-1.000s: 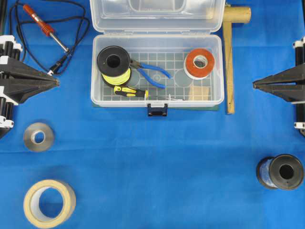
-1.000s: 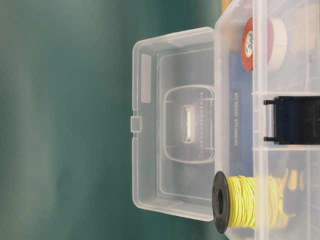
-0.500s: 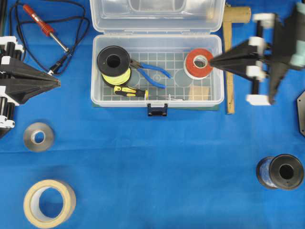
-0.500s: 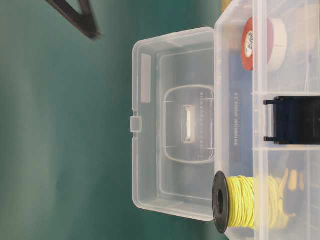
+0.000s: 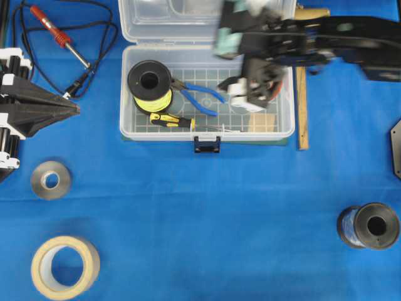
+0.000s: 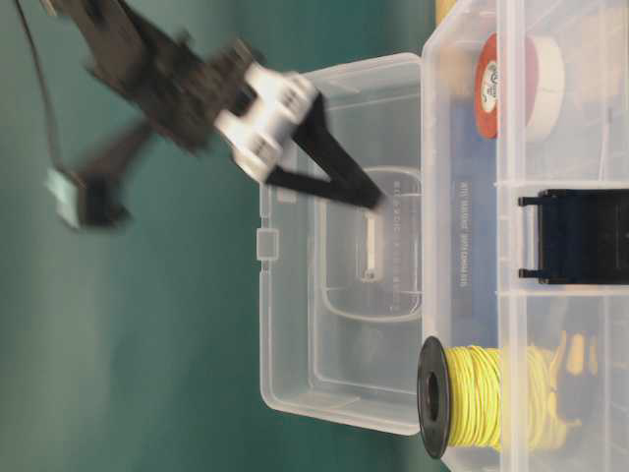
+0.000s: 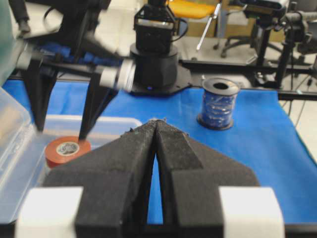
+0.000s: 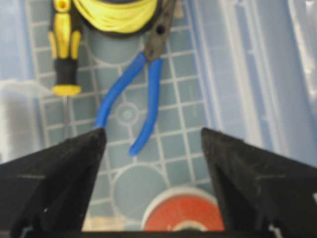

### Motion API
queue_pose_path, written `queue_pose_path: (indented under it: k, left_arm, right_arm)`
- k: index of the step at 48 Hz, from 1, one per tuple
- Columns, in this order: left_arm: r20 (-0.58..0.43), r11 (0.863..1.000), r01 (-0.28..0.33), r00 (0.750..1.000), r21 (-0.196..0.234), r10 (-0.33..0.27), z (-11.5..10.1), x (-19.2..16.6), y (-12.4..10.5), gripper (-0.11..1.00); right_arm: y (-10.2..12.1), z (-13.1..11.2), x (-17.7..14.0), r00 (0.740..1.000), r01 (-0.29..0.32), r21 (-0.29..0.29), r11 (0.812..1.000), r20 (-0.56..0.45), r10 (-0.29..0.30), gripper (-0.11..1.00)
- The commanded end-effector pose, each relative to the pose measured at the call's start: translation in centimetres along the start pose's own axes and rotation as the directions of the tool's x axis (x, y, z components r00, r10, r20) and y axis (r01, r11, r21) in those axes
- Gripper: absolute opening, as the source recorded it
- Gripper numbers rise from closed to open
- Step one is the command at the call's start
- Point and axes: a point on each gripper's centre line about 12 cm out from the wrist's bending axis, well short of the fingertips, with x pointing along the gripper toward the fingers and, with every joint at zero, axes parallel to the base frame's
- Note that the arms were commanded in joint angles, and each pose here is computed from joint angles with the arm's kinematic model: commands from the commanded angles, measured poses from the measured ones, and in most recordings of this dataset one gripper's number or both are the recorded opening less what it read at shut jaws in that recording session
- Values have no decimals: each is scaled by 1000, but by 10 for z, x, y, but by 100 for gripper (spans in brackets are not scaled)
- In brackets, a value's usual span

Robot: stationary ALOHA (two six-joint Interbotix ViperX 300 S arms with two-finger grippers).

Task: Pick the nipper from the toolbox among several items.
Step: 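Move the right gripper over the toolbox toward the blue-handled pliers, then lower the right gripper and close it on the blue pliers handle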

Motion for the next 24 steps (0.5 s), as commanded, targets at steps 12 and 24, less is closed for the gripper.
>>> queue_pose_path:
  k: [12, 24]
  left_arm:
    - [1, 1000, 1, 1000, -3, -1, 3, 2, 0, 0]
    - [-17, 1000, 1, 1000, -3, -1, -1, 2, 0, 0]
  right_arm:
    - [-9, 4, 62, 997, 17, 14, 1000, -71, -16, 77]
    - [-11, -11, 96, 994, 19, 24, 1000, -106, -16, 77]
